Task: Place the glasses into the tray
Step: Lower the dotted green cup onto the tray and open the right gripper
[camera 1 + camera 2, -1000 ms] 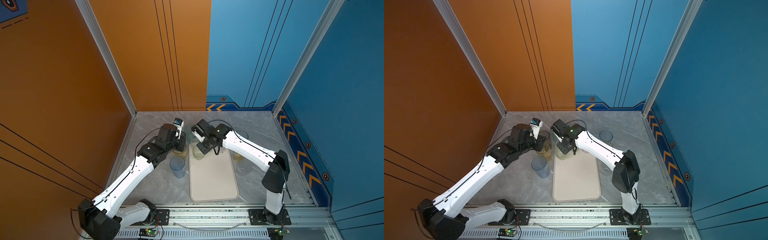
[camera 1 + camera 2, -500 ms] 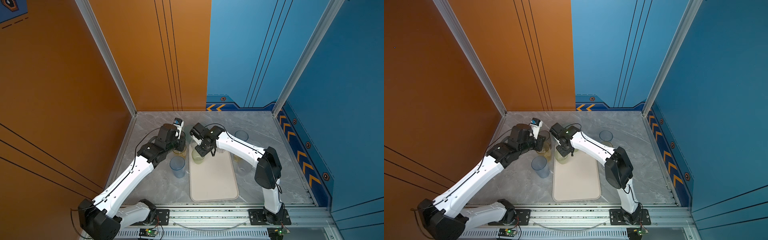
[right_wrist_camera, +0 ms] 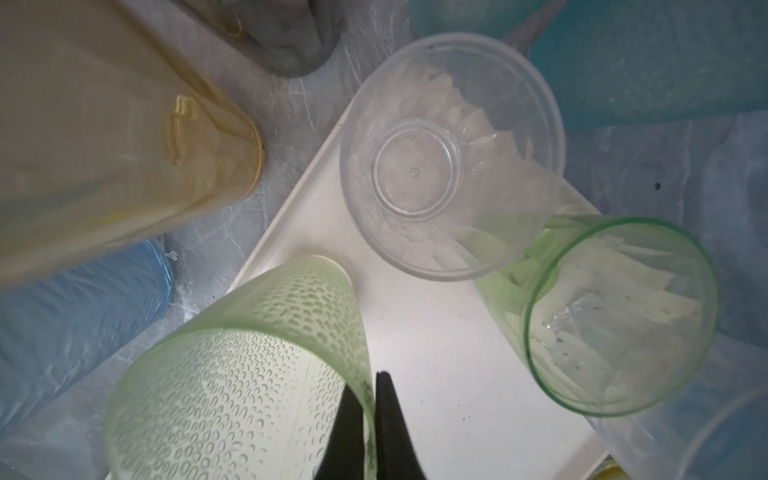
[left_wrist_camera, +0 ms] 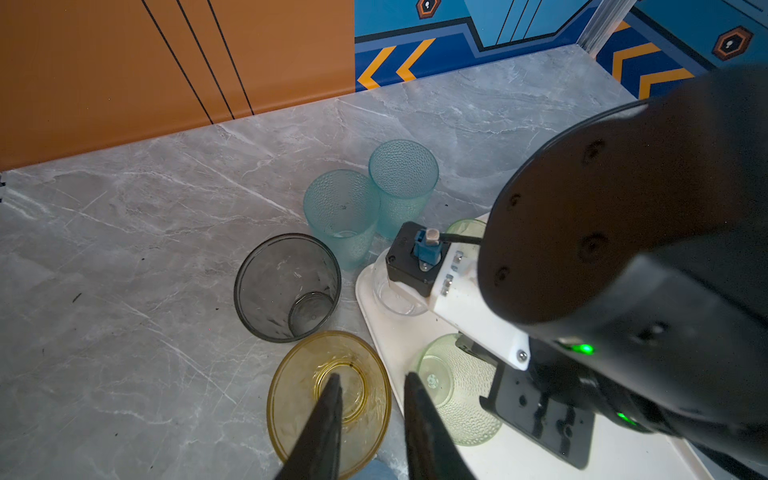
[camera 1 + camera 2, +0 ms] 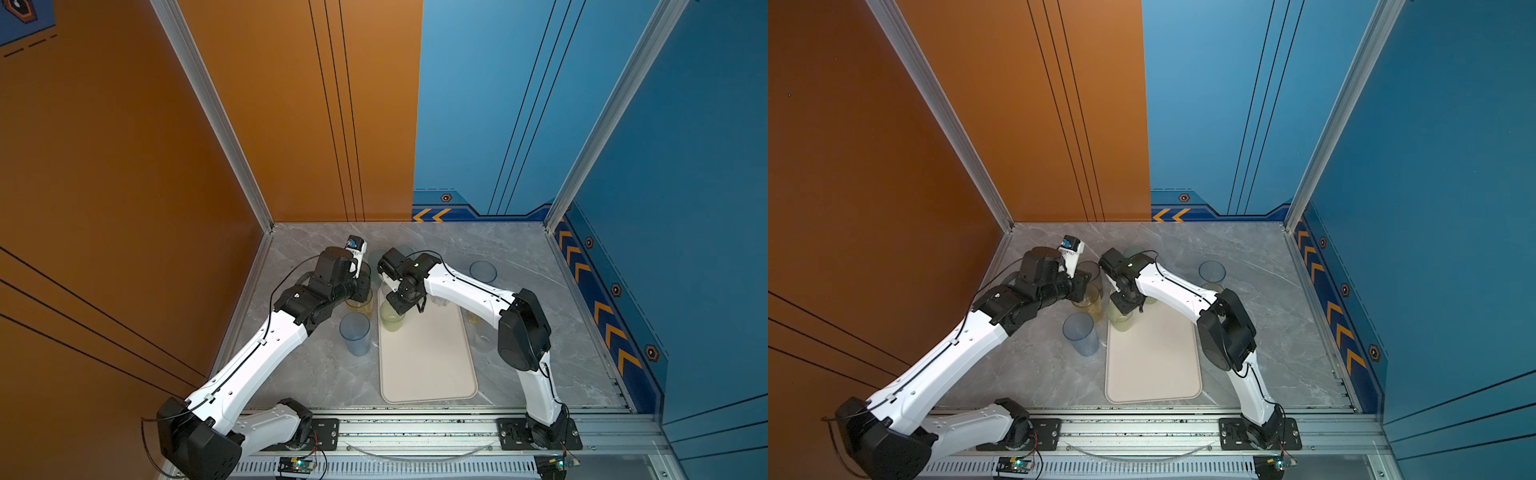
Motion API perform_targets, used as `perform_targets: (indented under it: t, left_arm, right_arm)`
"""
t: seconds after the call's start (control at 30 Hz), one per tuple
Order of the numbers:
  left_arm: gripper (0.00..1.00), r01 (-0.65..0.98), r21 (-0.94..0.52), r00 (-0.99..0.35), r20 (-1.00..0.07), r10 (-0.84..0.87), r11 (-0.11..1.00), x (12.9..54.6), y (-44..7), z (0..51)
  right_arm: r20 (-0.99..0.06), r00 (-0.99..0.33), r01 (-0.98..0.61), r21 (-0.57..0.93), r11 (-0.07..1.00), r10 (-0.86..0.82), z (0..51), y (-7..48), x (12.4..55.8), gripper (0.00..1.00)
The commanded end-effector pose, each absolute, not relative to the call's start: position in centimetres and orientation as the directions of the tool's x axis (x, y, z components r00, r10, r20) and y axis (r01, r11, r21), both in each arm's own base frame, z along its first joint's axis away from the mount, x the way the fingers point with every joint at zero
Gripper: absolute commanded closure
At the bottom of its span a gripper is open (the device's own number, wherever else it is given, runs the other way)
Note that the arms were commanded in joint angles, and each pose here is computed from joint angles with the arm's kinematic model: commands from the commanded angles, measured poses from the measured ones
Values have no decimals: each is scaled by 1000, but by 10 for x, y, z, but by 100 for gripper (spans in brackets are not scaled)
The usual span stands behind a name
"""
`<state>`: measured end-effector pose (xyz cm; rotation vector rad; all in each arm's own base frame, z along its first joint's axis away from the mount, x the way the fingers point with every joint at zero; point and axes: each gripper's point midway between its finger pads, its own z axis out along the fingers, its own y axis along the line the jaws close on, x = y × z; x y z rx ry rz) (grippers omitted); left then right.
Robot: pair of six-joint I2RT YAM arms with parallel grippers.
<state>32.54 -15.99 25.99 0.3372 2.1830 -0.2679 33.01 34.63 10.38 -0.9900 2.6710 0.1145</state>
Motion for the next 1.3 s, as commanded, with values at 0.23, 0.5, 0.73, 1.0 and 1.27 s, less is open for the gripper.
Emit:
perform_targets:
  t: [0.23,0.5,0.73,1.0,1.27]
  left_arm:
    - [73,352,-79,-575,-804,149,933,328,-162,261]
    - [73,353,-80,-579,-801,151,932,328,-162,259]
    - [73,352,-79,-581,-800,151,933,328,-162,259]
    - [73,352,-81,-582,-799,150,933,328,-161,258]
    - [73,351,-80,-584,-798,151,933,328,-161,258]
  right_arm:
    - [-315,-744,-624,9,782,-590,104,353,340,100]
    - [-316,-750,-614,8,789,-581,102,351,347,100]
    - [-319,-752,-611,9,791,-577,102,351,351,100]
    - [-310,-755,-613,21,789,-578,100,352,351,95]
    - [-316,-756,-610,23,792,-574,100,353,353,89]
